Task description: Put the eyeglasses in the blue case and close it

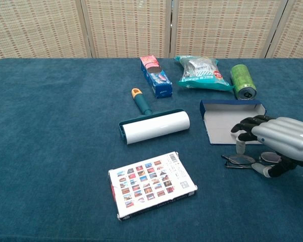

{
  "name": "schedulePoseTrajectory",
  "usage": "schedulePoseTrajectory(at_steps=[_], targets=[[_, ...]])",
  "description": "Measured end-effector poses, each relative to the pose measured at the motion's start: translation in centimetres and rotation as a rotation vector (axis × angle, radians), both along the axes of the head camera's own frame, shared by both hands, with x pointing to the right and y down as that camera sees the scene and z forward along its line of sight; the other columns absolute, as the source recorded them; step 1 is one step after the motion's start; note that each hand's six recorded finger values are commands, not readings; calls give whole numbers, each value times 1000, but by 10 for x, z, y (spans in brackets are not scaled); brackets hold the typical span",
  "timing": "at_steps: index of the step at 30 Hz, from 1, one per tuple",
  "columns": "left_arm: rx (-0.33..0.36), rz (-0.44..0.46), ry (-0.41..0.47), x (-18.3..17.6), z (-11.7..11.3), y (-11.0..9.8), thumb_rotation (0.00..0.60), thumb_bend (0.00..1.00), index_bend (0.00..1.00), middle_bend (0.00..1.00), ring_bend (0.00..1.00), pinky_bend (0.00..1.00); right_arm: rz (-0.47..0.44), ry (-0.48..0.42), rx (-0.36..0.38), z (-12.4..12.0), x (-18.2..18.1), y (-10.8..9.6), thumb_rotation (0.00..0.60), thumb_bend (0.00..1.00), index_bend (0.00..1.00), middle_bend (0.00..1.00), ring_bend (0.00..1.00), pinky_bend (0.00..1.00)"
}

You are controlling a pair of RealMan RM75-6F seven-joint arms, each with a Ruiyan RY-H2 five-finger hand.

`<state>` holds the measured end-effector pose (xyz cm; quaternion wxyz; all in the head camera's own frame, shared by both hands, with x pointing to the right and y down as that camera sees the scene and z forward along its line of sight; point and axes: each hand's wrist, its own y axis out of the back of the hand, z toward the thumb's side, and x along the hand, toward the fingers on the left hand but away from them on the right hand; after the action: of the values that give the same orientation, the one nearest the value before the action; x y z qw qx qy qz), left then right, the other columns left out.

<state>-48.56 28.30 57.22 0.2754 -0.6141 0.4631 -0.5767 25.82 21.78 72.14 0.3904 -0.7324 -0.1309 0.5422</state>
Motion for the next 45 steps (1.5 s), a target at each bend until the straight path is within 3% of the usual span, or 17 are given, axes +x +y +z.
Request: schedulePoseTrajectory(at_steps=[23, 29, 37, 45], targets=[[-7, 2, 0, 1, 3, 1, 600, 401, 0, 0, 0, 0, 44, -25, 52, -7, 10, -3, 600, 511, 571, 239, 76, 2], [-6, 4, 1, 1, 3, -1, 600, 401, 0, 0, 0, 0, 63, -30, 95, -13, 14, -19, 600, 511, 570, 240, 80, 2], [-6, 8, 1, 3, 4, -2, 600, 401, 0, 0, 0, 0, 65, -28, 175, -22, 7, -62, 600, 511, 571, 240, 80, 2], [-13, 7, -2, 3, 5, -1, 600, 401, 0, 0, 0, 0, 71, 42, 182, -2, 4, -92, 600, 511, 571, 240, 80, 3]])
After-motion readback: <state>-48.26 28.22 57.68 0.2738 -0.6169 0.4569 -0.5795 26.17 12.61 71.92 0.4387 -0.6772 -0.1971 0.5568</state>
